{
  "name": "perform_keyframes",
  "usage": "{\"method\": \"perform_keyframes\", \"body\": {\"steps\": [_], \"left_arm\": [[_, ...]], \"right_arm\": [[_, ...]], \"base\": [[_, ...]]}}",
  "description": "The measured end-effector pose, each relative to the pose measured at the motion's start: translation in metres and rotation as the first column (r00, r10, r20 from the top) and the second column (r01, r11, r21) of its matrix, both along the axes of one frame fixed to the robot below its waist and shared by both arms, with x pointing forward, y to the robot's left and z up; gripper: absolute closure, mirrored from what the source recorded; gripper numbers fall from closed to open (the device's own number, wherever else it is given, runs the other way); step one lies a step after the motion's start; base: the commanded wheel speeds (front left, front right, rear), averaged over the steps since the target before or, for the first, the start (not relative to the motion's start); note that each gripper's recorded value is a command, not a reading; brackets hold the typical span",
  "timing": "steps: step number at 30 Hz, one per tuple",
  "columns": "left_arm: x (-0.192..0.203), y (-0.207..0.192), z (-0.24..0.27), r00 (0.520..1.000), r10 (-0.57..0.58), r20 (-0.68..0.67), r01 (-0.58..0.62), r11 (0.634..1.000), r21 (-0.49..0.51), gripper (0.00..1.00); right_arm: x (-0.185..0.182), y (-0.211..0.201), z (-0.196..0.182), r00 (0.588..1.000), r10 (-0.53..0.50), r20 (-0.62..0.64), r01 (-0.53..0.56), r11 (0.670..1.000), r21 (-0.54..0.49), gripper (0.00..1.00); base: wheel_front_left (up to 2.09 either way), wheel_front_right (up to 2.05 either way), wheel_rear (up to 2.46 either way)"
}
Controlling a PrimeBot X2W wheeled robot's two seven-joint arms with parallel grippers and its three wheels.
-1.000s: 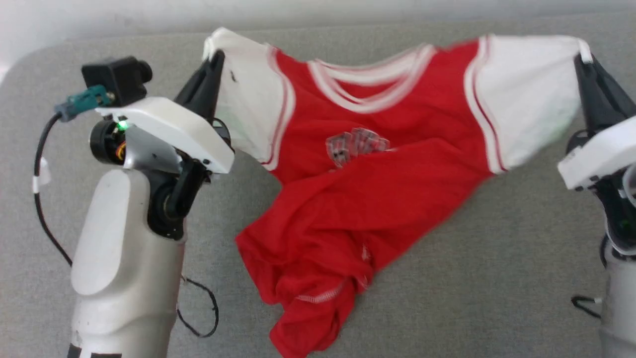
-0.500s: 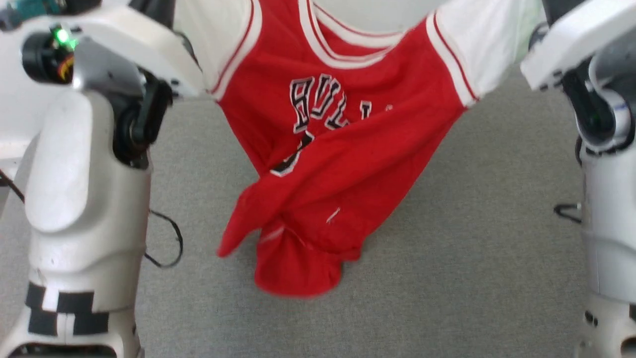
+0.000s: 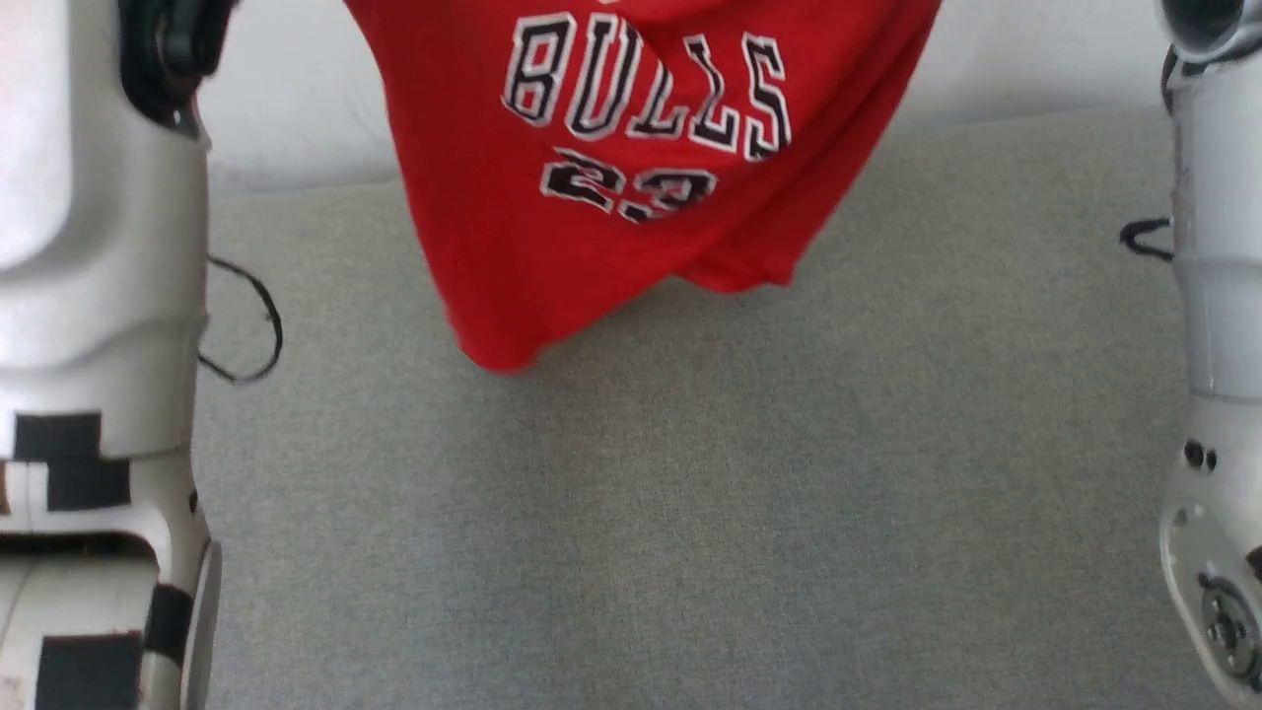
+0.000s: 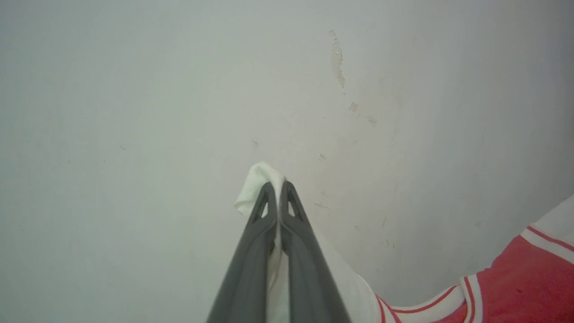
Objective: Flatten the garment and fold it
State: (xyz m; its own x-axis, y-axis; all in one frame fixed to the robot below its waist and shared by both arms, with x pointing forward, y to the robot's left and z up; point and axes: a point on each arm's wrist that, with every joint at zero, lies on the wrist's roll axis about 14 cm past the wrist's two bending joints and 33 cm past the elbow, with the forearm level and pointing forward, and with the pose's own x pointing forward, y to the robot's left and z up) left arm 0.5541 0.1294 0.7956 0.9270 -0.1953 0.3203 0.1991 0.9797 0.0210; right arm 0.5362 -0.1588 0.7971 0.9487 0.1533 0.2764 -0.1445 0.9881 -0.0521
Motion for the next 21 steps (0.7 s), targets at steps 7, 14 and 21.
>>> {"method": "perform_keyframes", "body": {"steps": [7, 14, 21], "left_arm": [[0.034, -0.006, 0.01, 0.999, 0.004, 0.043, -0.003, 1.0, -0.028, 1.0], [0.073, -0.013, 0.004, 0.995, -0.002, 0.098, 0.008, 0.998, -0.066, 1.0], [0.118, -0.011, -0.016, 0.986, -0.004, 0.168, 0.023, 0.994, -0.107, 1.0]], "right_arm": [[0.038, -0.008, -0.004, 0.998, -0.047, -0.032, 0.046, 0.999, -0.026, 1.0], [0.083, -0.016, -0.011, 0.995, -0.103, -0.005, 0.102, 0.992, -0.078, 1.0], [0.13, -0.014, -0.04, 0.99, -0.138, 0.029, 0.141, 0.973, -0.185, 1.0]], "base": [[0.0, 0.0, 0.0], [0.0, 0.0, 0.0], [0.0, 0.0, 0.0]]}}
